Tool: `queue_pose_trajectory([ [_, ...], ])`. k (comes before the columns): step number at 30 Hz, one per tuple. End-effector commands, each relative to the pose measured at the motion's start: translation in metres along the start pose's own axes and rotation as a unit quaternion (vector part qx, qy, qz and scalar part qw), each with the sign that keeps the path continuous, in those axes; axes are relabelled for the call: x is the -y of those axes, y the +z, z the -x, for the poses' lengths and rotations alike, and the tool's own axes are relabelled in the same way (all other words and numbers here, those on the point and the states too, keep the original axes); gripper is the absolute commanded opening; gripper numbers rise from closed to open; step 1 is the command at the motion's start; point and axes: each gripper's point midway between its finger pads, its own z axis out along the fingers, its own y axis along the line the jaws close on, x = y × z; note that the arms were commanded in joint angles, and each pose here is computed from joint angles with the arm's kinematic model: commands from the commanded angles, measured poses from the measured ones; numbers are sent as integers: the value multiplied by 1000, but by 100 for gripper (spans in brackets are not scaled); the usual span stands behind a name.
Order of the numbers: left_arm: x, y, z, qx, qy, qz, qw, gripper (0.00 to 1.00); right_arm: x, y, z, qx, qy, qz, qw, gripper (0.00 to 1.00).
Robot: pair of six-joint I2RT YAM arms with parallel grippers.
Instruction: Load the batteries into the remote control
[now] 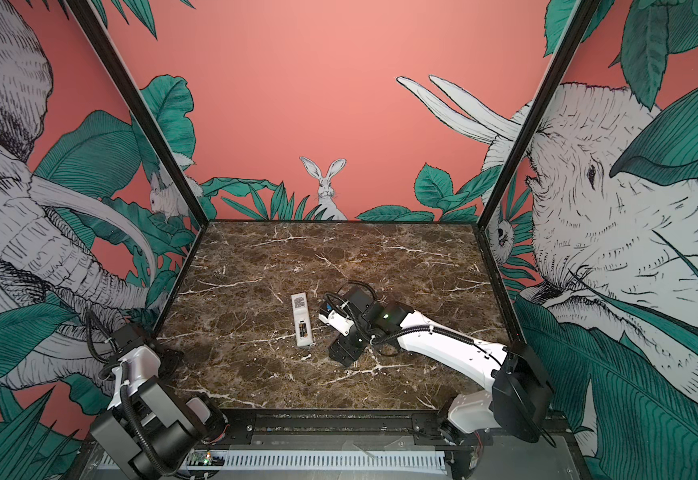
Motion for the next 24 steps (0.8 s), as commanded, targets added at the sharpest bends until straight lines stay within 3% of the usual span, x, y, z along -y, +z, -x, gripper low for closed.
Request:
queue_pose_trajectory([
  [1, 20, 4, 8, -7, 15, -49, 999, 98, 1, -2, 7, 11, -7, 3, 1000, 83],
  [8, 35, 6, 9, 35, 8, -112, 993, 98, 5, -4, 5, 10, -7, -5, 1000, 83],
  [18, 35, 16, 2, -6, 10, -91, 996, 98, 9, -6, 3, 13, -5, -9, 1000, 83],
  [24, 54, 11, -6, -8, 42, -127, 991, 96, 13, -6, 7, 16, -3, -12, 1000, 83],
])
